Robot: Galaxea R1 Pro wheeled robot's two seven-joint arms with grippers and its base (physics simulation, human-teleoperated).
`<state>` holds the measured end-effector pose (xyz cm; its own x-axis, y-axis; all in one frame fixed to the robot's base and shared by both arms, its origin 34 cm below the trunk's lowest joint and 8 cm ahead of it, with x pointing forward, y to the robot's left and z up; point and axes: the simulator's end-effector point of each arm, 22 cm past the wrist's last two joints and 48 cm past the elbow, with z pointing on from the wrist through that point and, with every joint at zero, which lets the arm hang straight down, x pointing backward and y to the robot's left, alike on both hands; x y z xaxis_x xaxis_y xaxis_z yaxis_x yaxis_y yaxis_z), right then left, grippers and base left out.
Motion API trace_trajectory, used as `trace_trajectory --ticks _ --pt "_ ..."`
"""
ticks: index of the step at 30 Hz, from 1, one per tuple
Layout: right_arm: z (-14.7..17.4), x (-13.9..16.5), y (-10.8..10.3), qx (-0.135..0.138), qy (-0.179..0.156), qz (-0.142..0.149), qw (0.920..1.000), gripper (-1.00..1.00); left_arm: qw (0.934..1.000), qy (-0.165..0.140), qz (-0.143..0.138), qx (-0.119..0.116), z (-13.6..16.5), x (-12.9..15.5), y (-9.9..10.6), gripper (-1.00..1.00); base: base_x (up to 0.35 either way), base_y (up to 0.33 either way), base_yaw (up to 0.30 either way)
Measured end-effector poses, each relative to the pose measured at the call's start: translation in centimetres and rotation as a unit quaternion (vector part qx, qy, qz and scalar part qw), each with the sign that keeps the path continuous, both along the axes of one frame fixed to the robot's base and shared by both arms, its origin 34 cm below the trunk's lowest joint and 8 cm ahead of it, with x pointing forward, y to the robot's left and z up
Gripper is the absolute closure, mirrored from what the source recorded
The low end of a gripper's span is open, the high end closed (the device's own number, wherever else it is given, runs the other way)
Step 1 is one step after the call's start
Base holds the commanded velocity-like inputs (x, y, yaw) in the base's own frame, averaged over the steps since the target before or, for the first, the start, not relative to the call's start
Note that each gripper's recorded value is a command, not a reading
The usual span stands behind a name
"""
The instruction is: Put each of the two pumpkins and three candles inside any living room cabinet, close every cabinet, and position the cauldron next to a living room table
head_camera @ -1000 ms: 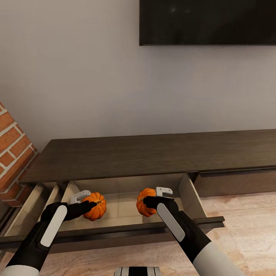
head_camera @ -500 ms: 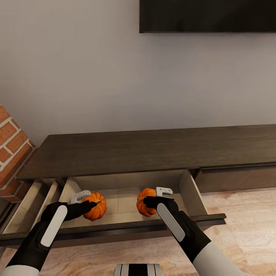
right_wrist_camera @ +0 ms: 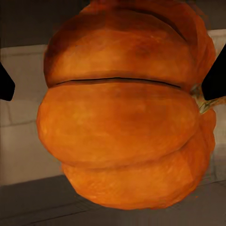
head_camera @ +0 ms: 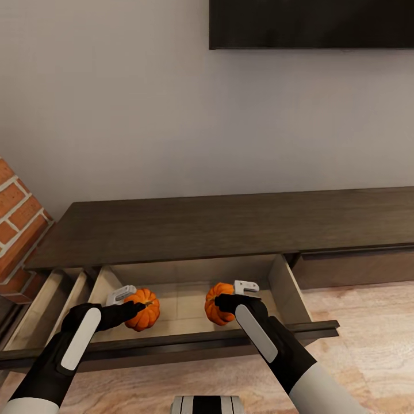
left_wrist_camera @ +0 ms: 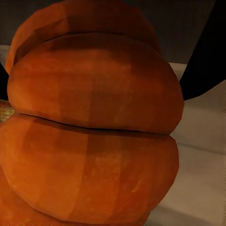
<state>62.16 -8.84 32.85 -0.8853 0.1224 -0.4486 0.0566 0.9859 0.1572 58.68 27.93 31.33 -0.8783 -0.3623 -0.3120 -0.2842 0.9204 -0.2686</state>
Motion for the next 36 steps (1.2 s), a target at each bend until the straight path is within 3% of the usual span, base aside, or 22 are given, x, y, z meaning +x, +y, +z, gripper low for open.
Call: trace_trajectory --ticks 1,16,27,36 --pt "0.0 0.0 0.0 0.0 0.0 0.0 1.0 -1.0 1.0 0.0 0.0 0.001 0.0 0.0 0.0 -1.0 0.0 0.0 0.0" --pt "0.0 0.0 0.0 0.001 0.0 0.0 1.0 -1.0 1.0 -0.001 0.001 0.001 0.1 0.0 0.1 -1.0 0.0 0.0 0.0" --pt "2.7 0.8 0.1 0.001 -0.024 0.001 0.9997 -1.0 0.9998 -0.02 0.003 -0.004 2.4 0.8 0.0 -1.0 0.0 0.0 0.0" --pt "4.7 1.3 0.1 0.001 -0.023 0.001 0.9997 -1.0 0.9999 -0.013 0.006 -0.004 4.2 1.1 -1.0 -1.0 -0.006 0.0 0.0"
